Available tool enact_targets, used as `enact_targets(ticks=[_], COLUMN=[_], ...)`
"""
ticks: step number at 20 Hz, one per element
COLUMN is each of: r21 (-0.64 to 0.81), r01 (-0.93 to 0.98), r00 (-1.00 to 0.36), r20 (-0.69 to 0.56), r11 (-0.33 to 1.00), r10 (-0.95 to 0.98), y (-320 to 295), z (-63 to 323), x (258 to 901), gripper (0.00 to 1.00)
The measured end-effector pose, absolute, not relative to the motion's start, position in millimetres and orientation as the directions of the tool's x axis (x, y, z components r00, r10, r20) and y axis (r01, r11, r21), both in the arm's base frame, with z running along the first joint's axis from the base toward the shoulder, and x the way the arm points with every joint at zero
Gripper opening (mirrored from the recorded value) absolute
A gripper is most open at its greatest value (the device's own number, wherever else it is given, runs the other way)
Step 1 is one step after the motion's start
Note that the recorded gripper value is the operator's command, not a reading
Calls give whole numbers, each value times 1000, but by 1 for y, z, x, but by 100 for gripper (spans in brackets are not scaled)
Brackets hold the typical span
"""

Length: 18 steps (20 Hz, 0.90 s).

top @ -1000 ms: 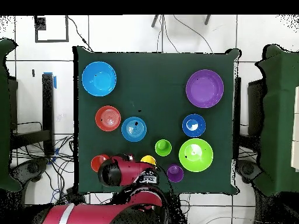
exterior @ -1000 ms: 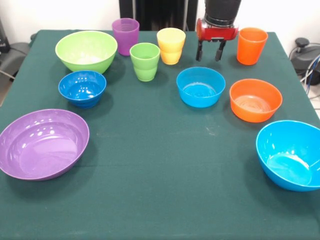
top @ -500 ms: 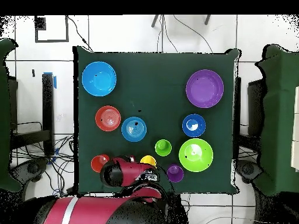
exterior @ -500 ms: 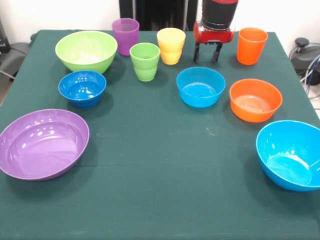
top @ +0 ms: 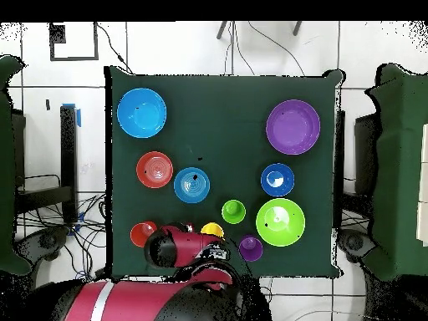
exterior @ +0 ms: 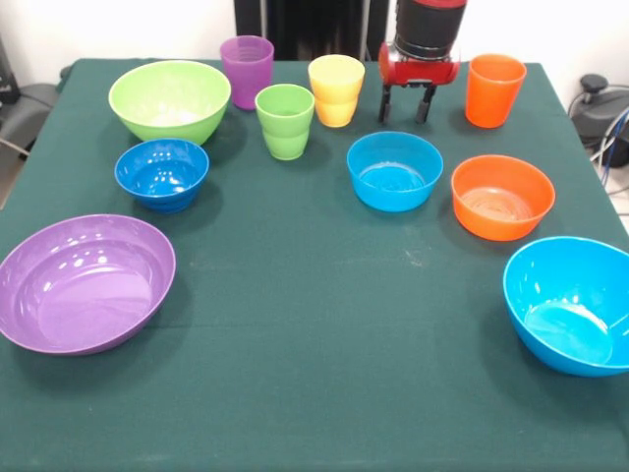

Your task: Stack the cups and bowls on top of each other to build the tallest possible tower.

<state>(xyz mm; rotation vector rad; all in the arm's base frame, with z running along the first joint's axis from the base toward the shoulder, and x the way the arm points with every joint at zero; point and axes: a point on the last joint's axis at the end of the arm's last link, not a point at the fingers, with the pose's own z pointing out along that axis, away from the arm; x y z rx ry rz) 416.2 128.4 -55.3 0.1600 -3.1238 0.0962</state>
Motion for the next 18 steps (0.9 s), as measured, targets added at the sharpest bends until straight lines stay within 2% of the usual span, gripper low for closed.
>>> enact_targets(ticks=[18], r21=[-52], r01=[-75], r00=[-997], r20=[16], r11=[996], r10=[-74], y=[126], z=[-56], x=[418], gripper=[100])
